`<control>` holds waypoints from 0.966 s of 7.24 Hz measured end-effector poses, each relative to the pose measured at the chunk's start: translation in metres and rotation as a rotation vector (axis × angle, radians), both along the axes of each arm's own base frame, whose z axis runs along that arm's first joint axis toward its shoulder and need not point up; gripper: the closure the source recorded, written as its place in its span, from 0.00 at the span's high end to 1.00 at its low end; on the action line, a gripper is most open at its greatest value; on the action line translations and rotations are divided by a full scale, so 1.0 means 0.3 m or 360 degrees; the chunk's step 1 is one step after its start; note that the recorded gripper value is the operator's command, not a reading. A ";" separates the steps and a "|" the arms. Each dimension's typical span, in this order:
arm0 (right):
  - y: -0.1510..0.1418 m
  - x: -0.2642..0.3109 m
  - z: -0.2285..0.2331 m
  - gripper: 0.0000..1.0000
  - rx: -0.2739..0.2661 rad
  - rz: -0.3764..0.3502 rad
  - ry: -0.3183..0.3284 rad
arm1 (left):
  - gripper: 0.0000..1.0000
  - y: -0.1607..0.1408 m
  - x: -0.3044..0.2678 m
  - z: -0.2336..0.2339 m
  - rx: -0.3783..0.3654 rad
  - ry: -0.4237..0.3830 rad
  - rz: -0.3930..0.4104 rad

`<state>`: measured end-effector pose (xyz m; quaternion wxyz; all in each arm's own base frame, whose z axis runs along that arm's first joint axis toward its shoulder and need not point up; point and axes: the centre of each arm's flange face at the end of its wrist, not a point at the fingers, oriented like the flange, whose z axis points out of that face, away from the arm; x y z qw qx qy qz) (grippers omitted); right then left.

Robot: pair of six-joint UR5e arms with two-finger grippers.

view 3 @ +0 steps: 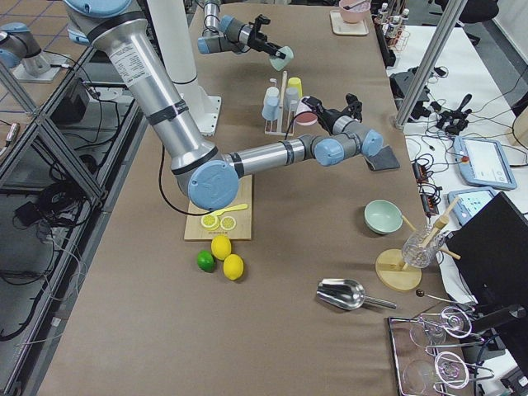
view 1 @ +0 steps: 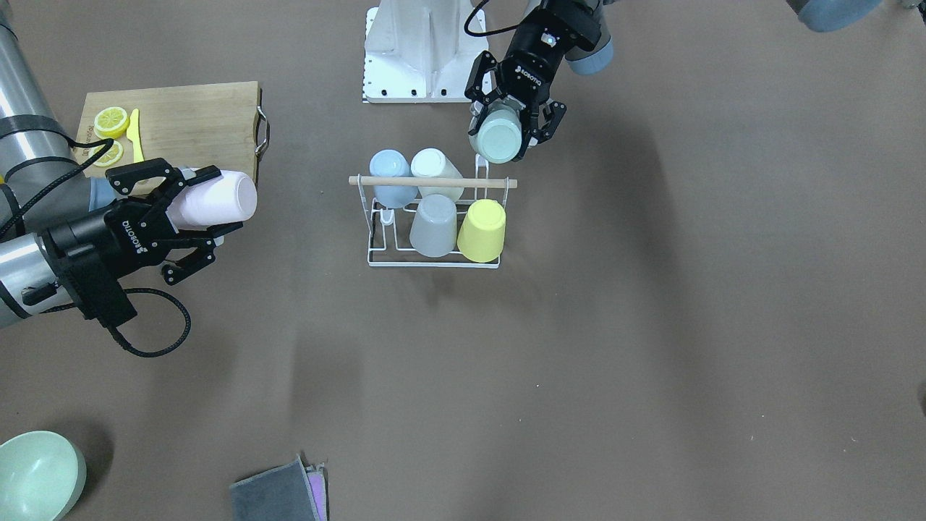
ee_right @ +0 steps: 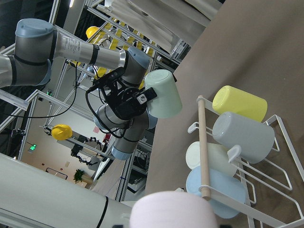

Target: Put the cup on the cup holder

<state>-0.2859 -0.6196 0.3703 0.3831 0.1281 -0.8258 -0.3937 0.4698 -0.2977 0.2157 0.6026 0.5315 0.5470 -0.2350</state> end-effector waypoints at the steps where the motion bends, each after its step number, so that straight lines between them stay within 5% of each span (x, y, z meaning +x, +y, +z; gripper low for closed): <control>1: 0.002 0.001 0.008 0.31 -0.0003 0.0001 0.0000 | 0.30 -0.004 0.021 0.006 -0.0005 -0.0006 -0.0012; 7: 0.005 0.002 0.021 0.31 -0.0005 0.0005 0.0002 | 0.30 0.001 0.094 0.054 -0.0024 -0.0009 -0.0040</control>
